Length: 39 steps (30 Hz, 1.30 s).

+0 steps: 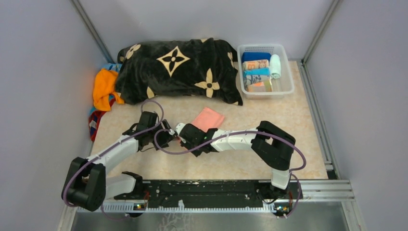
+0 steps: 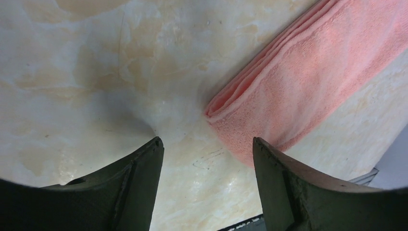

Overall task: Roll the towels
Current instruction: Roll the towel at the center of the board.

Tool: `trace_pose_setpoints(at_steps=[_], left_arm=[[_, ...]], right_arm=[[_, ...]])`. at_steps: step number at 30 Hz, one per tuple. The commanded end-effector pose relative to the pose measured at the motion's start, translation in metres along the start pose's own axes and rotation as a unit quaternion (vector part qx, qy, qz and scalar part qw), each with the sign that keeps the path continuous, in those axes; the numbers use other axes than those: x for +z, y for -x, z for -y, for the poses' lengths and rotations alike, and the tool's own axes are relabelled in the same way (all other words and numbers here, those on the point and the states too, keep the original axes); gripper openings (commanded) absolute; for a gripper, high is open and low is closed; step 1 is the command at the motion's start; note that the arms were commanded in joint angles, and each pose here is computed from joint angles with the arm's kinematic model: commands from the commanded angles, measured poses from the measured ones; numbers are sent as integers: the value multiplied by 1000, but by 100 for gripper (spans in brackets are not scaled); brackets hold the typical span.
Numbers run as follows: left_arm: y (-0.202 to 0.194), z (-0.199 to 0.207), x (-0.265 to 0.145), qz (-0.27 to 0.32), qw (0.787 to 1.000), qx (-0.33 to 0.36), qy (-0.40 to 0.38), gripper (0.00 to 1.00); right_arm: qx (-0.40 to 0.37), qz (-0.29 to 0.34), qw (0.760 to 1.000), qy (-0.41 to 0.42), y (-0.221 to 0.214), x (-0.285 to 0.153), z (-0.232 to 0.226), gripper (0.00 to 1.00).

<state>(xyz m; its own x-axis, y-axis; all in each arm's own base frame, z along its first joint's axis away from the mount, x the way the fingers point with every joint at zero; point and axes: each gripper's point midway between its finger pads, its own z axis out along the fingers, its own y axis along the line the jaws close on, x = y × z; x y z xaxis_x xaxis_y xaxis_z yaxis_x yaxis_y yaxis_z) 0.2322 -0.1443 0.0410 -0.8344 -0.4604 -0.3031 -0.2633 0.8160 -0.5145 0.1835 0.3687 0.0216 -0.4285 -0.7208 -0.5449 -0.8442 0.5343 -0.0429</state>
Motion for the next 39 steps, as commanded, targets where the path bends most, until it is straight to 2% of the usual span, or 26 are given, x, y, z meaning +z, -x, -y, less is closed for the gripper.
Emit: trace_pose_setpoints(at_steps=[1,10,14,19,26,30,35,39], left_arm=[[-12,7,3,-24,999,-38,-29,74],[-20,3,13,-31,996,-79,-15,70],[-28,1,24,-44,996,-83,9,63],[-37,-11,30,-51,993,-92,58,49],[-33,-19,26,-25,990,-105,87,44],[-28,-19,26,-18,990,-101,98,35],[-19,-14,24,-9,991,-87,105,11],[-16,-11,22,-8,991,-83,105,6]], right_arm=[[35,-4,997,63,-11,3,-22,20],[61,13,996,71,-7,4,-21,21],[64,25,995,76,-5,2,-23,22],[93,47,990,93,1,-3,-22,22],[107,65,985,116,6,-6,-27,20],[122,73,980,139,9,-7,-31,17],[145,84,971,170,10,-12,-33,14],[151,83,970,173,8,-11,-32,12]])
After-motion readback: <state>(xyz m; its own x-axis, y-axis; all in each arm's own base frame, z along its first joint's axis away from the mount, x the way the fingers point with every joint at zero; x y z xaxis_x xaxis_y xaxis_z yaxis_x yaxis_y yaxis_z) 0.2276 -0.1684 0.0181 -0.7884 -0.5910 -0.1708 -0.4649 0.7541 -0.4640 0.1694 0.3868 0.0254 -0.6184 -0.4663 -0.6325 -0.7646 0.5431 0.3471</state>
